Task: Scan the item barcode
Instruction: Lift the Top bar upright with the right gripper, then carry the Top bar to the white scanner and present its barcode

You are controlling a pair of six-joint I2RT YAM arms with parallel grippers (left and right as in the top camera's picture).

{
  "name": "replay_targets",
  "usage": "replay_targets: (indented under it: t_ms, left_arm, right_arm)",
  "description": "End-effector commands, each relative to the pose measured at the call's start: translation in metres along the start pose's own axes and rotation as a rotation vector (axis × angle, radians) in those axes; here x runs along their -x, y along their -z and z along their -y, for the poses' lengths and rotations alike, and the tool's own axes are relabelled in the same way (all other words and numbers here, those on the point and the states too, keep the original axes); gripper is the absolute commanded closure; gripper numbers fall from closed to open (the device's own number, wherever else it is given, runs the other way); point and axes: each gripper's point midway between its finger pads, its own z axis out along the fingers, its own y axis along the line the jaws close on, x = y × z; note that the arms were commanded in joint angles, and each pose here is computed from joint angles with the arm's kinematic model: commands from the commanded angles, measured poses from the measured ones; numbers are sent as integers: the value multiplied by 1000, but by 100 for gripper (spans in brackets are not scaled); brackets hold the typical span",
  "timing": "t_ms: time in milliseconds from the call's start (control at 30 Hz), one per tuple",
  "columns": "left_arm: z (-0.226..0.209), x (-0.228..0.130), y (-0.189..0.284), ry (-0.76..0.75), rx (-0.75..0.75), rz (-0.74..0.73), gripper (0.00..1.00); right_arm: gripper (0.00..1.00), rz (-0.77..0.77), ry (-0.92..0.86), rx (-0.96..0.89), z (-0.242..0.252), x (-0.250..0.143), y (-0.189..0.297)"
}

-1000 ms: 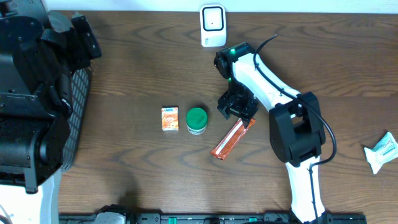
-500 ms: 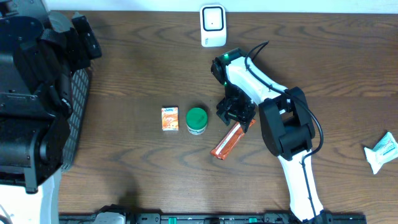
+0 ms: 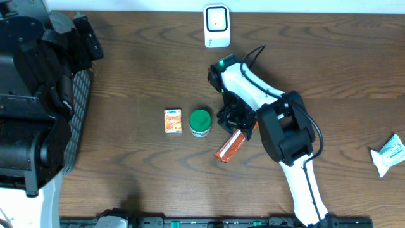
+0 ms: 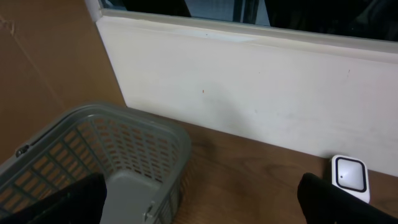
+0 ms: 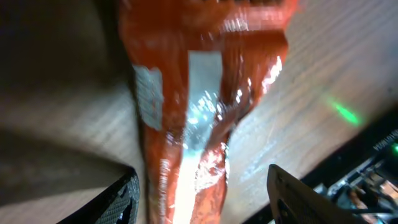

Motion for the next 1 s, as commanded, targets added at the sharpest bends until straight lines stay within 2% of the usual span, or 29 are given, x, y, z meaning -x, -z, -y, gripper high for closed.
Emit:
replay_targets:
  t_ms: [0, 100, 267, 333, 500, 633, 733, 967]
  left_arm:
    - [-3, 0, 1, 10, 7, 2, 2]
    - [-3, 0, 1, 10, 7, 1, 2]
    - [-3, 0, 1, 10, 7, 1, 2]
    - [-3, 0, 1, 10, 7, 1, 2]
    - [-3, 0, 1, 10, 7, 1, 2]
    - [-2, -1, 0, 9, 8, -1, 2]
    - [-2, -1, 0, 9, 8, -2, 2]
    - [-2, -3, 0, 6, 9, -8, 2]
  right_arm:
    - [40, -28, -32, -173, 4, 6, -57]
    - [56, -58, -40, -198, 6, 9, -67]
    - [90, -41, -41, -217, 12, 17, -68]
    - [99, -16, -64, -244, 17, 21, -67]
    - [99, 5, -63, -232, 16, 23, -62]
    - [98, 39, -18, -147, 7, 25, -36]
    - [98, 98, 25, -25, -3, 28, -1]
    - [99, 387, 140, 430, -28, 35, 124]
